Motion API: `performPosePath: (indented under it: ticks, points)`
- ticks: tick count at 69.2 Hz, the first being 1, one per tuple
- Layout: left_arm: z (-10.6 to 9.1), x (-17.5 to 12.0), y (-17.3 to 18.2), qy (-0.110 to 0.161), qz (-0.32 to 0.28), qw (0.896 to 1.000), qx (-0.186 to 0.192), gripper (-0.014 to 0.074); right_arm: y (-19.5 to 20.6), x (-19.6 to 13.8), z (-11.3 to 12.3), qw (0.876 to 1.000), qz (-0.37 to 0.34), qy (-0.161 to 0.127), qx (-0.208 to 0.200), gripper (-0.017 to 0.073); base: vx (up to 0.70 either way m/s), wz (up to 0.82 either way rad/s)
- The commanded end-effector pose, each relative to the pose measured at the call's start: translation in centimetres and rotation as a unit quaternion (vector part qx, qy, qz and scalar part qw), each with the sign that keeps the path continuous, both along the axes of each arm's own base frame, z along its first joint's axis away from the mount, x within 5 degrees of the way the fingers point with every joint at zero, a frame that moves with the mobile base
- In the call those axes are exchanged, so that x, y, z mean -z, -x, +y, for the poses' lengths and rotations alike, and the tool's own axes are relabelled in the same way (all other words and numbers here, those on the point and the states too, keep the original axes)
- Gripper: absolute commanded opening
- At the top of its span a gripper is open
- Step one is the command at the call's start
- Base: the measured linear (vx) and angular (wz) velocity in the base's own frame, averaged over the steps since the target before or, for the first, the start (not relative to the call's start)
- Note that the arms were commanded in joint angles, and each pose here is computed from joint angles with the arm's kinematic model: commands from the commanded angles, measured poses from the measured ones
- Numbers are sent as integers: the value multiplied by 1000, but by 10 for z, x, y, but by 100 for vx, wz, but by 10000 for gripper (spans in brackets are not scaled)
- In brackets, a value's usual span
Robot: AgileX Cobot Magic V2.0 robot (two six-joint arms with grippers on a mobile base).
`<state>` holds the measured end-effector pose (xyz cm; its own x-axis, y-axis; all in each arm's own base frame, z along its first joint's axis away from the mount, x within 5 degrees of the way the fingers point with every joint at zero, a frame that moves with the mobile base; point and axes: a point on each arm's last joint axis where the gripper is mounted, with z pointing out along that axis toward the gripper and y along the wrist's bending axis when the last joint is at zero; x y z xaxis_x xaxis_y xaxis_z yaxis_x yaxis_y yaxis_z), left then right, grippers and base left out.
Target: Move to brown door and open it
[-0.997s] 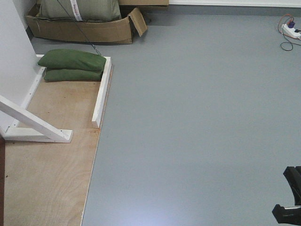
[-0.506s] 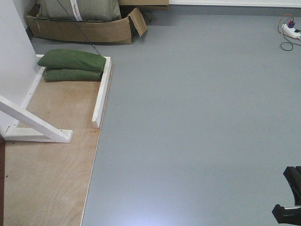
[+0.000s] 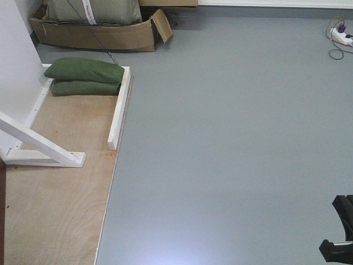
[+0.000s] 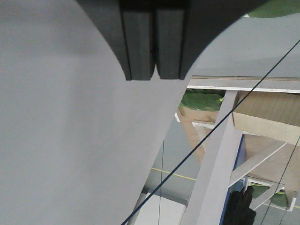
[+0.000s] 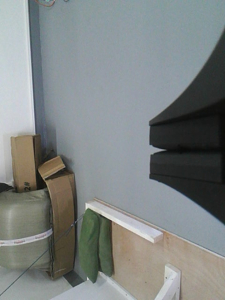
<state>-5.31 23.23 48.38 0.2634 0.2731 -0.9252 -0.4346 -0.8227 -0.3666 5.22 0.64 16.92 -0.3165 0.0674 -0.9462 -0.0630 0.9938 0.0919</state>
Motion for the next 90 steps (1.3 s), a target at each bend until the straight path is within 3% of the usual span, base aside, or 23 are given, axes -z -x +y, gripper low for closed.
performPosePath:
  ticks: [1,13,22,33,44,52,78,90]
  points:
    - [3,-9,-5,-29,-13,998,57,17,-1,-7,-1,999,-47,5,3,0,0,0]
    - [20,-14,-18,-55,13,986,160,17,-1,-7,-1,999,-47,5,3,0,0,0]
    - [30,-21,-31,-80,36,965,247,17,-1,-7,-1,999,-47,5,3,0,0,0]
    - [38,-29,-50,-111,65,925,357,17,-1,-7,-1,999,-47,5,3,0,0,2]
    - [38,-36,-66,-135,88,885,436,17,-1,-7,-1,999,-47,5,3,0,-1,4]
    - [30,-44,-70,-152,98,869,460,17,-1,-7,-1,999,-47,5,3,0,-1,5]
    - [-11,-68,-66,-200,116,856,461,17,-1,-7,-1,999,-48,5,3,0,-2,7]
    - [-36,-81,-64,-252,89,842,469,17,-1,-7,-1,999,-48,5,3,0,-1,3]
